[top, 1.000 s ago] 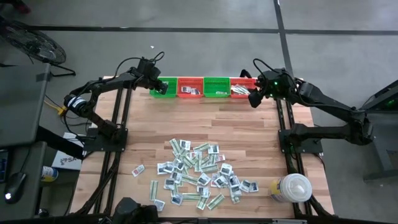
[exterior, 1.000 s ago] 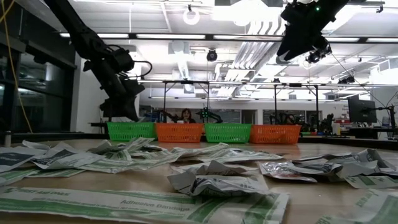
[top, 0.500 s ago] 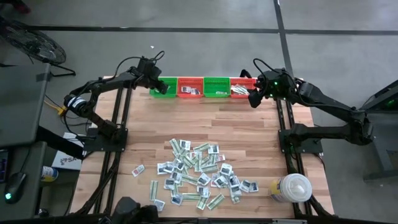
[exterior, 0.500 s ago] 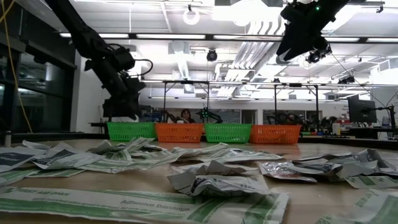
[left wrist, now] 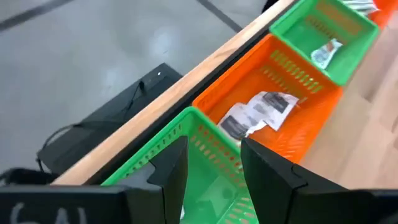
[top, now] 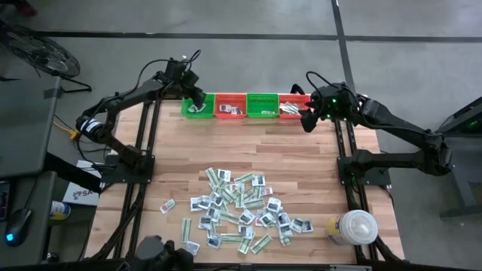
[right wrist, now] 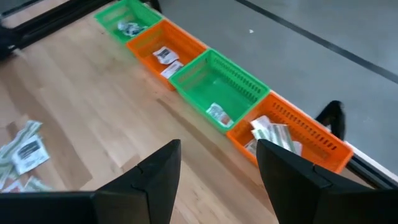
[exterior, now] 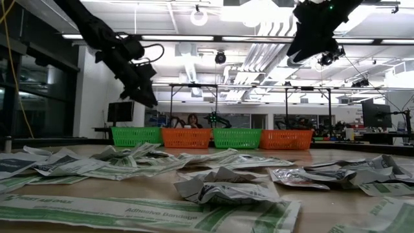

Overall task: Pick & Place First Aid Supplies
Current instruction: Put the gray towelette pack in the left orange bin

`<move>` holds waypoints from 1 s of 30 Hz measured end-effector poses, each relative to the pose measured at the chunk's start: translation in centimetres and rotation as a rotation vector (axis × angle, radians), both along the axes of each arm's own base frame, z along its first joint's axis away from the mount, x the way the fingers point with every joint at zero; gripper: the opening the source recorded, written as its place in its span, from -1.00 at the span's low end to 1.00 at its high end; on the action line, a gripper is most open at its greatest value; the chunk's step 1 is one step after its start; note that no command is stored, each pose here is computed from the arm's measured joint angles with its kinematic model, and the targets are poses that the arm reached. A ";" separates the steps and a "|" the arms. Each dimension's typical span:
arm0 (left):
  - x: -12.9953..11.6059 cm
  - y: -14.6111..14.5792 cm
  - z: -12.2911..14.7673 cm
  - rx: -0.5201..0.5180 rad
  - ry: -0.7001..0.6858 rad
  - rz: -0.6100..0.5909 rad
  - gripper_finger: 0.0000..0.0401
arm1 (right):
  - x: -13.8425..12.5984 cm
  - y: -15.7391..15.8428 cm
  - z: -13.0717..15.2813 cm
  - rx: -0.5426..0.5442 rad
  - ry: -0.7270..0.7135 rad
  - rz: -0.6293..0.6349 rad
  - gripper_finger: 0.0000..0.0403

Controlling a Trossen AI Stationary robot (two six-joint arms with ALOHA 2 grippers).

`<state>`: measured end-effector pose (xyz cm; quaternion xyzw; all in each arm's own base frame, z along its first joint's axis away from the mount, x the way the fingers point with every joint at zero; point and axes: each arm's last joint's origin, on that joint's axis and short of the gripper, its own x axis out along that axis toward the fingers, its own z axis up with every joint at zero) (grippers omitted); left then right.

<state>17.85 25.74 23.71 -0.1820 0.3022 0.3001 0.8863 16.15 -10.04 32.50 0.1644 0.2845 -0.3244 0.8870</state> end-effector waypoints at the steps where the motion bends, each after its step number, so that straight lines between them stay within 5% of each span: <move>1: -0.1 -0.2 0.3 0.010 -0.003 -0.006 -0.27 | 0.0 0.0 0.0 -0.001 0.002 0.016 0.01; 8: 0.4 -2.4 2.8 0.094 -0.013 -0.043 -0.27 | 0.2 0.1 -0.1 -0.042 0.037 0.135 0.01; 14: 2.1 -5.7 4.1 0.134 0.010 -0.099 -0.27 | 1.3 -0.1 -0.9 0.039 0.038 0.230 0.01; 30: 7.5 -19.5 4.3 0.128 0.113 -0.205 -0.27 | 7.9 3.2 -5.8 0.122 0.219 0.649 0.01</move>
